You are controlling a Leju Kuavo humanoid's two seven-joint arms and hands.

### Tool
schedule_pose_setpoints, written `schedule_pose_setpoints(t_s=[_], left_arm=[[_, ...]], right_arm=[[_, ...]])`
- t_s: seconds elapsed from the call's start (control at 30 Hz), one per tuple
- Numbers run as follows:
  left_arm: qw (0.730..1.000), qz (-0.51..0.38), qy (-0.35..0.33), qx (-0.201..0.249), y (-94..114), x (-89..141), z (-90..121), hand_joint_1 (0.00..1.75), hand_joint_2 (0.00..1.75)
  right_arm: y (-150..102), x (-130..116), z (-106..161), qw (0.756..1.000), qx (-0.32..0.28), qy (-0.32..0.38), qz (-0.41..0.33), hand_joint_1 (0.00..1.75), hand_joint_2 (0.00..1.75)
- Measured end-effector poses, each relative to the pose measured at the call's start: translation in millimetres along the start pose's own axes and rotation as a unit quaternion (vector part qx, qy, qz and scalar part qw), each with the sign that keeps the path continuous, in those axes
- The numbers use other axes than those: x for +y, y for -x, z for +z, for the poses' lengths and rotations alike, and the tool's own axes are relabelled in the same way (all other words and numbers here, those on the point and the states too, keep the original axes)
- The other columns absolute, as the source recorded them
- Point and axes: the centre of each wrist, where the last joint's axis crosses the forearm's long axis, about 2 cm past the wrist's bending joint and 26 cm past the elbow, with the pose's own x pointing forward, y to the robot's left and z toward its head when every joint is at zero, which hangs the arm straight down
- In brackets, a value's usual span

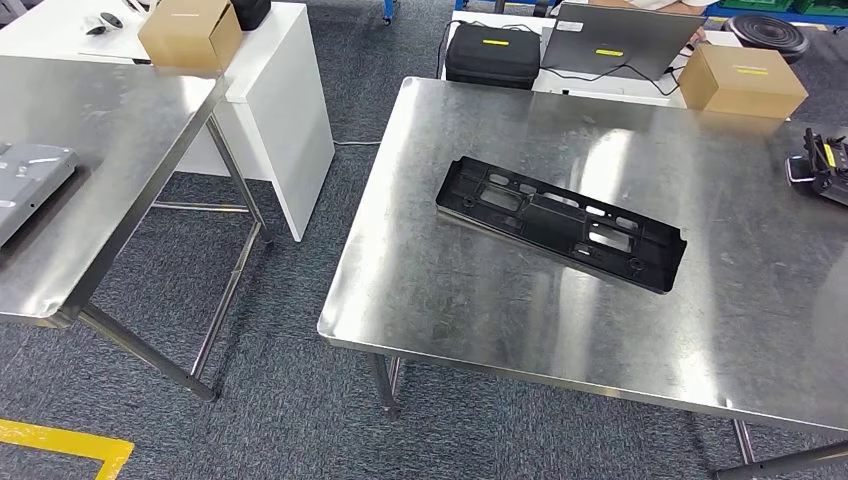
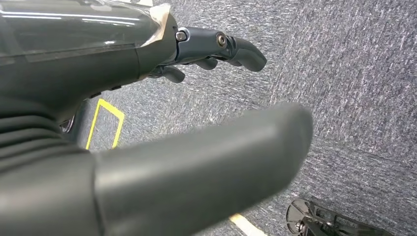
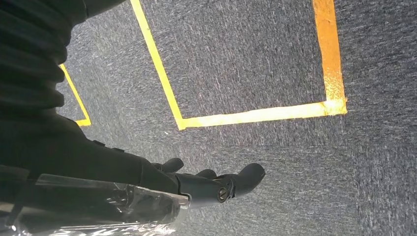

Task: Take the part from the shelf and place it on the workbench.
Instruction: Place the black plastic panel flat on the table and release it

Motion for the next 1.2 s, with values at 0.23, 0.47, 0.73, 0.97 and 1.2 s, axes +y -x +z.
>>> schedule_pose_setpoints(t_s=[0.23, 0.47, 0.73, 0.97, 1.2], left_arm=[[1.000, 0.004, 0.010, 0.021, 0.4, 2.6, -1.8, 0.00, 0.00], [0.999, 0.004, 0.022, 0.030, 0.8, 8.7, -5.8, 0.00, 0.00], [0.993, 0.046, -0.061, 0.094, 4.5, 35.1, -18.0, 0.00, 0.00], [0.986, 0.093, -0.075, 0.115, 8.3, 46.0, -22.5, 0.00, 0.00], [0.976, 0.143, -0.096, 0.136, 13.5, 56.8, -26.1, 0.00, 0.00]], right_arm=[[-3.3, 4.6, 2.3, 0.998, -0.050, -0.033, 0.001, 0.00, 1.75], [-7.3, 8.8, 4.2, 0.994, -0.077, -0.048, -0.057, 0.00, 1.75], [2.5, 5.1, 3.4, 0.988, -0.024, 0.007, -0.155, 0.00, 1.75], [6.0, 4.5, 2.2, 0.965, -0.004, 0.023, -0.260, 0.00, 1.75], [7.7, 3.3, 1.4, 0.950, 0.038, 0.047, -0.308, 0.00, 1.75]])
